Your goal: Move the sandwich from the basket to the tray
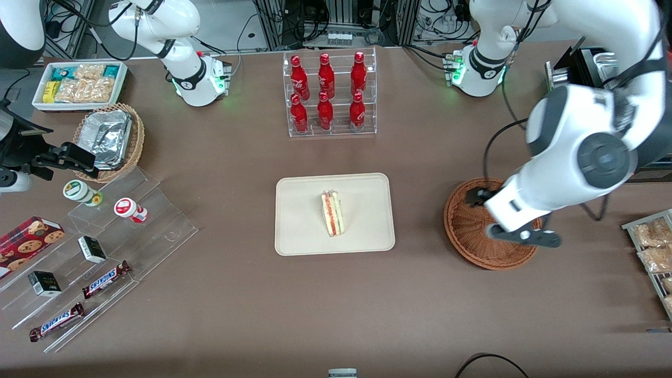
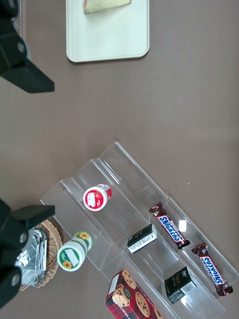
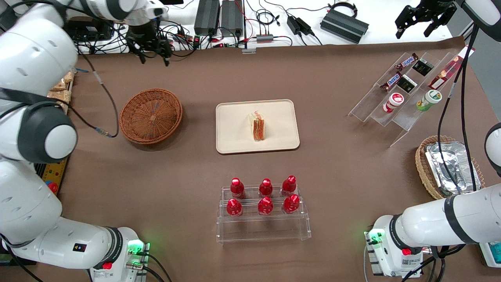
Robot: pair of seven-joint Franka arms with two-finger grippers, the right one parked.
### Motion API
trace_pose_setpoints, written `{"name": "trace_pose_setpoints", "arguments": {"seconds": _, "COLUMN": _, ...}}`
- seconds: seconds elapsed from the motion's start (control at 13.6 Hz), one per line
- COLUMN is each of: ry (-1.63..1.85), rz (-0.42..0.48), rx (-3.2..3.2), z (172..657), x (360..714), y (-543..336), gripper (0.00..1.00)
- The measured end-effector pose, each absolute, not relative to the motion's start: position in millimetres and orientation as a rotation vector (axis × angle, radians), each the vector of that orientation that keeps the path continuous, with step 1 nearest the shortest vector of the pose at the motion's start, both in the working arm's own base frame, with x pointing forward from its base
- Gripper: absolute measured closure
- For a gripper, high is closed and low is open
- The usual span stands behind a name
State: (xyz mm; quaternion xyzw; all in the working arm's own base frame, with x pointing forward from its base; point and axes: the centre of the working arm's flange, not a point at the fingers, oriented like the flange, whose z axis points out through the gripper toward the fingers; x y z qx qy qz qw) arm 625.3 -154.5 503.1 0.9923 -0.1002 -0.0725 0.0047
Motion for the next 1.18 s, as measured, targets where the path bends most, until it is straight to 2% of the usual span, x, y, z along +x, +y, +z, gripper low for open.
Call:
{"name": "trace_pose_setpoints", "arguments": {"seconds": 0.22, "ry": -0.351, "rz": -0.202, "rx": 3.104, "z": 532, "x": 602, "y": -117, "gripper": 0.0}}
{"name": "trace_pose_setpoints", "arguments": {"seconds": 0.81, "ry": -0.336, "rz": -0.25, "rx": 3.14, "z": 587, "x": 562, "y": -43, "gripper": 0.0}}
{"name": "trace_pose_setpoints", "arguments": {"seconds": 1.18, "ry": -0.273, "rz": -0.249, "rx": 3.142, "z": 615, "x": 542, "y": -9, "gripper": 0.0}}
